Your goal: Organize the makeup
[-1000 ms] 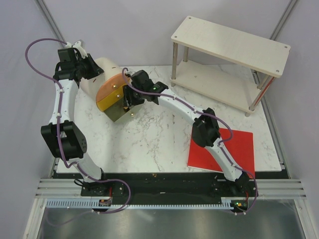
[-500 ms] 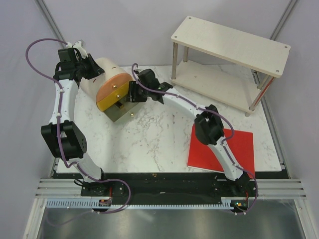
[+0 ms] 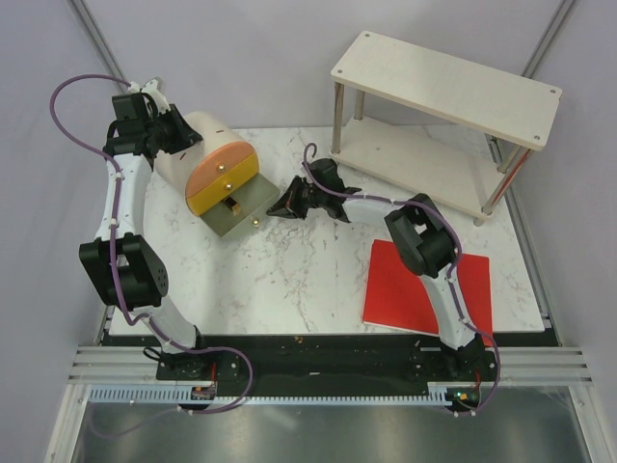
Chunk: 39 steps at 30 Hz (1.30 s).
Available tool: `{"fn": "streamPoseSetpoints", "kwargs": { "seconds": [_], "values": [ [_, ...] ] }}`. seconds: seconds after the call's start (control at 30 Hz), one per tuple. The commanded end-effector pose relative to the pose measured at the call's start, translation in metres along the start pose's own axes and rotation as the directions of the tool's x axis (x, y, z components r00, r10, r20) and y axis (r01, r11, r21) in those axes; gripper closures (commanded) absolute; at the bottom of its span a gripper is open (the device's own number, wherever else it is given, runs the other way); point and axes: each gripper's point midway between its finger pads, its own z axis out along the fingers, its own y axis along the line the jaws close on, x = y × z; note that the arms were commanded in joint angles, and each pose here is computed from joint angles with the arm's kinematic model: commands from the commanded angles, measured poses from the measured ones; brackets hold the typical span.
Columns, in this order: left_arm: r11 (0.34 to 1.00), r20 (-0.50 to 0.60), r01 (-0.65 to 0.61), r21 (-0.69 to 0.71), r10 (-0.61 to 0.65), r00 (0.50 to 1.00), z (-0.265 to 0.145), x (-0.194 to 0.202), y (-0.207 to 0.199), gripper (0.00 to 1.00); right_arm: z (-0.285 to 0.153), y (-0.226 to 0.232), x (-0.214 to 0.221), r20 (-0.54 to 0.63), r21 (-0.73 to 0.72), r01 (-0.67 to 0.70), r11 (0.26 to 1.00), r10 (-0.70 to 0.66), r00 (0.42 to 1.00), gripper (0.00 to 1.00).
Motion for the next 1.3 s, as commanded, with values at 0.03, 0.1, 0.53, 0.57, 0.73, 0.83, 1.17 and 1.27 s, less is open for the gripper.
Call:
{"fn": "streamPoseSetpoints", "kwargs": {
  "seconds": [0.03, 0.1, 0.53, 0.57, 0.73, 0.83, 1.17, 1.27],
  "values": [
    [0.994, -0.239, 0.063, -0.087, -0.082, 0.968, 0.013, 0.071, 0.027, 0.78, -0.008, 0.065, 0.003, -0.02, -0.214, -0.001, 0.977, -0.004, 1.0, 0.97],
    [0.994, -0.238, 0.063, -0.085, -0.082, 0.968, 0.013, 0.071, 0.027, 0.78, 0.0, 0.06, 0.004, -0.043, -0.216, -0.018, 0.976, 0.008, 0.999, 0.97],
    [0.994, -0.237, 0.062, -0.088, -0.082, 0.968, 0.014, 0.07, 0.028, 0.78, 0.038, 0.079, -0.019, -0.048, -0.336, -0.09, 0.938, 0.078, 0.996, 0.96],
    [0.994, -0.237, 0.062, -0.088, -0.082, 0.968, 0.013, 0.071, 0.028, 0.78, 0.039, 0.085, -0.024, -0.042, -0.353, -0.082, 0.932, 0.071, 0.997, 0.96],
    [0.994, -0.241, 0.06, -0.096, -0.081, 0.967, 0.013, 0.073, 0.03, 0.78, 0.032, 0.111, -0.028, -0.059, -0.44, -0.096, 0.893, 0.078, 0.995, 0.94],
    [0.994, -0.242, 0.06, -0.097, -0.082, 0.967, 0.014, 0.074, 0.03, 0.78, 0.021, 0.129, -0.027, -0.068, -0.492, -0.083, 0.867, 0.057, 0.996, 0.94],
    [0.993, -0.243, 0.068, -0.092, -0.088, 0.966, 0.016, 0.073, 0.029, 0.78, -0.02, 0.114, 0.007, -0.132, -0.42, 0.012, 0.907, -0.074, 0.988, 0.94],
    [0.993, -0.245, 0.072, -0.089, -0.092, 0.965, 0.016, 0.074, 0.029, 0.78, -0.023, 0.085, 0.023, -0.188, -0.306, 0.021, 0.952, -0.082, 0.979, 0.94]
  ]
}}
